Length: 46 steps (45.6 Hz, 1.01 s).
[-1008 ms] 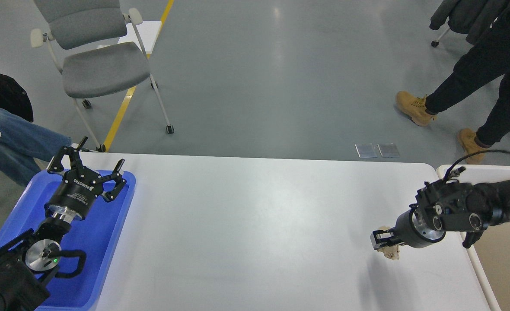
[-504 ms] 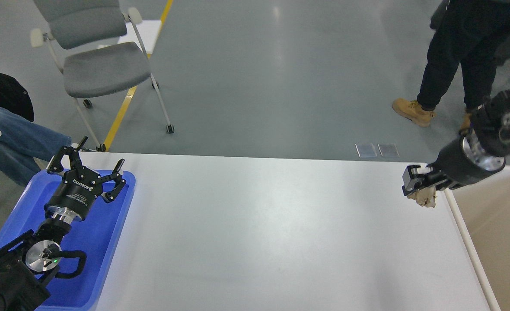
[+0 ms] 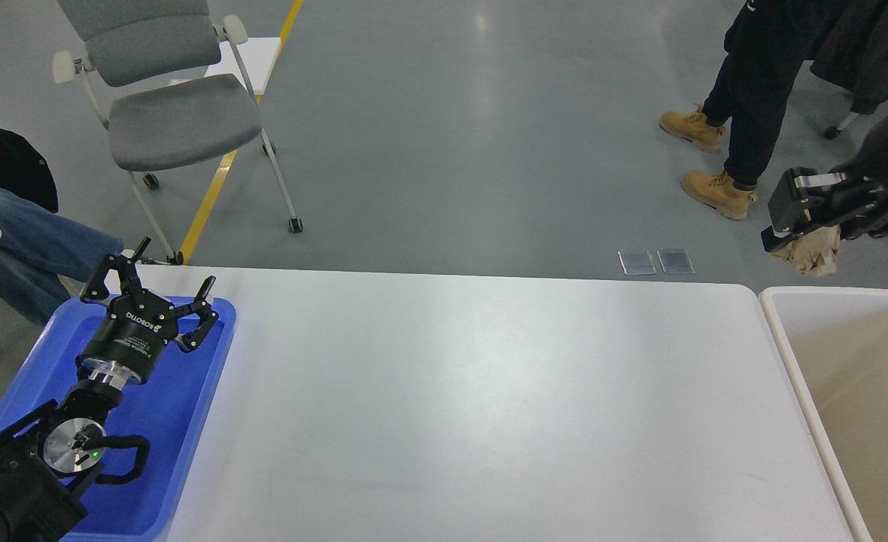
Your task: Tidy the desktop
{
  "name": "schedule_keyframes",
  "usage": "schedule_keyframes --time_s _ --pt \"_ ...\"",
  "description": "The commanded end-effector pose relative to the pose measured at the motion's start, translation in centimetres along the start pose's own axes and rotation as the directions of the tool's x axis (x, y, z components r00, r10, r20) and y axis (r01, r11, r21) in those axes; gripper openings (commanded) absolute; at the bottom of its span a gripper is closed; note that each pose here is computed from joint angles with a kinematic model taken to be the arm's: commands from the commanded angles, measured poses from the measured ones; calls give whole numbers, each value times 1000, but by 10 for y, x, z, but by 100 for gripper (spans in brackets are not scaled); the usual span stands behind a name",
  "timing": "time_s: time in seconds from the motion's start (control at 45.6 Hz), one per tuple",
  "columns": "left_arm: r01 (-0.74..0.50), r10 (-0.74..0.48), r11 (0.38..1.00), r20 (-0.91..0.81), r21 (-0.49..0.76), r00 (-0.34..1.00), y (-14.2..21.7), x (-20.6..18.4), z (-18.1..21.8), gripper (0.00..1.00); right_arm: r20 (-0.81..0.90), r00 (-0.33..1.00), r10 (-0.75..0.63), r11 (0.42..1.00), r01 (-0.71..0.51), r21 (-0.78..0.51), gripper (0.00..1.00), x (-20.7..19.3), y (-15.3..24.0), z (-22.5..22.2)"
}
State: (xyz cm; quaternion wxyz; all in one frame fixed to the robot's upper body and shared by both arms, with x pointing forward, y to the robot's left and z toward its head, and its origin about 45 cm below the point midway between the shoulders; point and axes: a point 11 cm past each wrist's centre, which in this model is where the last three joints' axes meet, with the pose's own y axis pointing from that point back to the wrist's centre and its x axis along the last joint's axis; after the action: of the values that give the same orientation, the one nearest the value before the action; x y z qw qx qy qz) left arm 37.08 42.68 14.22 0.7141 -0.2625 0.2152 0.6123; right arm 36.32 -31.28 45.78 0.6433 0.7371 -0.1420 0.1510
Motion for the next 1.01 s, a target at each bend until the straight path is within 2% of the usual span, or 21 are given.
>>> schedule_keyframes --time_s 0.0,0.131,0.263,0.57,0.767,0.986 --pt "-1 1 1000 0 0 1000 0 0 0 99 72 996 62 998 -61 -7 0 16 14 22" --pt "-1 1 1000 0 1 1000 0 0 0 99 199 973 119 993 -118 -19 0 25 7 72" --pt "1 -1 1000 1 2 1000 0 0 0 99 319 928 190 981 -165 -103 0 25 5 137" --pt "1 -1 1000 0 0 1000 -1 -1 0 99 514 788 337 928 -187 -321 0 -15 -10 276" --pt "2 -2 1000 1 1 1000 -1 -1 0 99 578 706 409 888 -164 -429 0 -55 -40 335" --pt "2 -2 1000 -1 1 1000 -1 -1 -1 99 615 659 432 876 -146 -460 0 -89 -109 347"
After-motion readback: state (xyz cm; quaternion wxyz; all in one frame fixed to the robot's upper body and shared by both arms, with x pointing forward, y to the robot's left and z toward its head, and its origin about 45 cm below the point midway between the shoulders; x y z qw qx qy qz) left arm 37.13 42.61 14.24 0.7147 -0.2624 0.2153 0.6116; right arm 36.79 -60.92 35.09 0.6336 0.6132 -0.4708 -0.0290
